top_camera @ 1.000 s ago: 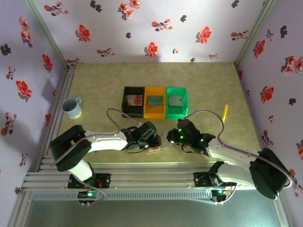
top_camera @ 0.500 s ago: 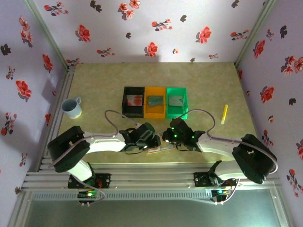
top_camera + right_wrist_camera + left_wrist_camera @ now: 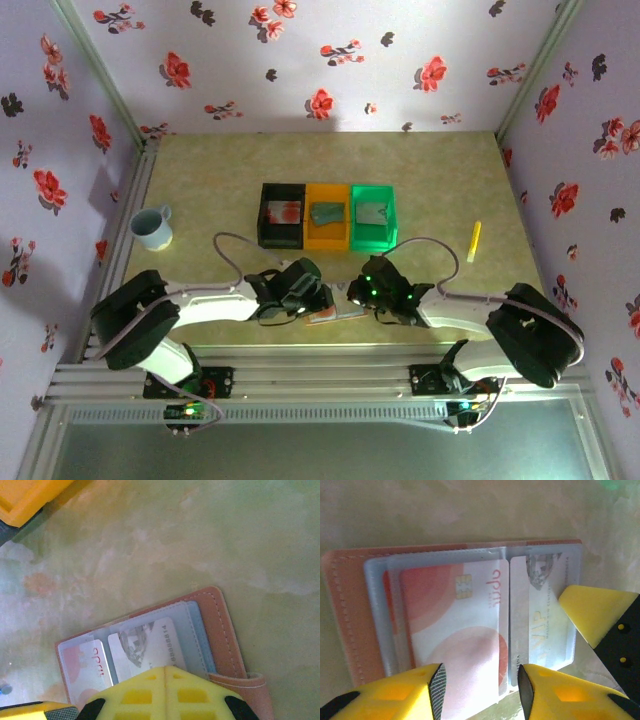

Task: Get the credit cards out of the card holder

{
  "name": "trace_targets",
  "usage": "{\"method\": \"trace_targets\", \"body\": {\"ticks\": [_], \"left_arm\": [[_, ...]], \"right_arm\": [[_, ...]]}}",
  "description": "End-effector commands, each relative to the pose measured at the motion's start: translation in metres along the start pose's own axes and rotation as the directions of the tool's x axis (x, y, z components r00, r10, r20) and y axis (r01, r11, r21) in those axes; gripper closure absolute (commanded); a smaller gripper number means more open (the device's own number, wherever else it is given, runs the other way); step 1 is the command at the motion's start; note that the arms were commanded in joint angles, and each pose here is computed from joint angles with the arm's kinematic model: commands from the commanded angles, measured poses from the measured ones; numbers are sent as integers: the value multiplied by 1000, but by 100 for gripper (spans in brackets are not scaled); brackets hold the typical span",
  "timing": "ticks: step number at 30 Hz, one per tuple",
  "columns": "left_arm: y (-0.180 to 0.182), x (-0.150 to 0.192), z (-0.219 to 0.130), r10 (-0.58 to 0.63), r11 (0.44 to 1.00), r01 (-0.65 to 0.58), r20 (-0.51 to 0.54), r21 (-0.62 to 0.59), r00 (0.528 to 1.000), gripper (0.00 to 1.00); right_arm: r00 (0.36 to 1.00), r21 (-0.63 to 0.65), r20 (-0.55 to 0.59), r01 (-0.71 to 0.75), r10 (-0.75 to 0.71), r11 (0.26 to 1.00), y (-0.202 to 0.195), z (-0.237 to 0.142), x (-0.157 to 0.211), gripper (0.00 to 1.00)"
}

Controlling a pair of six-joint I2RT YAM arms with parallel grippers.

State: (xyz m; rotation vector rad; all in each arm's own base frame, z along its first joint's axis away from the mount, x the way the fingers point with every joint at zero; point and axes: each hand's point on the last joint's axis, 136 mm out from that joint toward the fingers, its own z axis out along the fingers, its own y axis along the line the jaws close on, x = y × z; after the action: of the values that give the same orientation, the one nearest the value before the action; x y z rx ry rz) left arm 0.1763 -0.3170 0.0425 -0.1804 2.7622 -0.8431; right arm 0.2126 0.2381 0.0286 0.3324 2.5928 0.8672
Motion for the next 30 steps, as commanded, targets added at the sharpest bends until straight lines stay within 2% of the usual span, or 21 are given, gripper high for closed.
{"method": "trace_targets", "body": {"ticks": [1, 5, 10, 15, 25, 30], "left_arm": [[4, -9, -12, 14, 1000, -13, 31, -25, 999, 56], [-13, -18, -23, 22, 1000, -23, 50, 16, 998, 56], [-52, -30, -35, 34, 994, -41, 76, 98, 997, 55], [-78, -31, -29, 44, 989, -53, 68, 137, 997, 55], [-80, -11, 19, -79, 971, 85, -36, 224, 996, 56], [-73, -5, 32, -115, 967, 126, -61, 222, 991, 56]], "right_arm": [[1000, 56, 13, -23, 22, 998, -19, 2, 3, 100], [1000, 48, 15, -21, 20, 999, -17, -1, 3, 100], [999, 45, 24, -24, 23, 999, -18, -4, 2, 100], [999, 42, 31, -30, 29, 999, -21, -7, 3, 100], [998, 30, 49, -34, 32, 999, -24, -14, 2, 100], [999, 20, 45, -30, 29, 999, -22, -14, 3, 100]]}}
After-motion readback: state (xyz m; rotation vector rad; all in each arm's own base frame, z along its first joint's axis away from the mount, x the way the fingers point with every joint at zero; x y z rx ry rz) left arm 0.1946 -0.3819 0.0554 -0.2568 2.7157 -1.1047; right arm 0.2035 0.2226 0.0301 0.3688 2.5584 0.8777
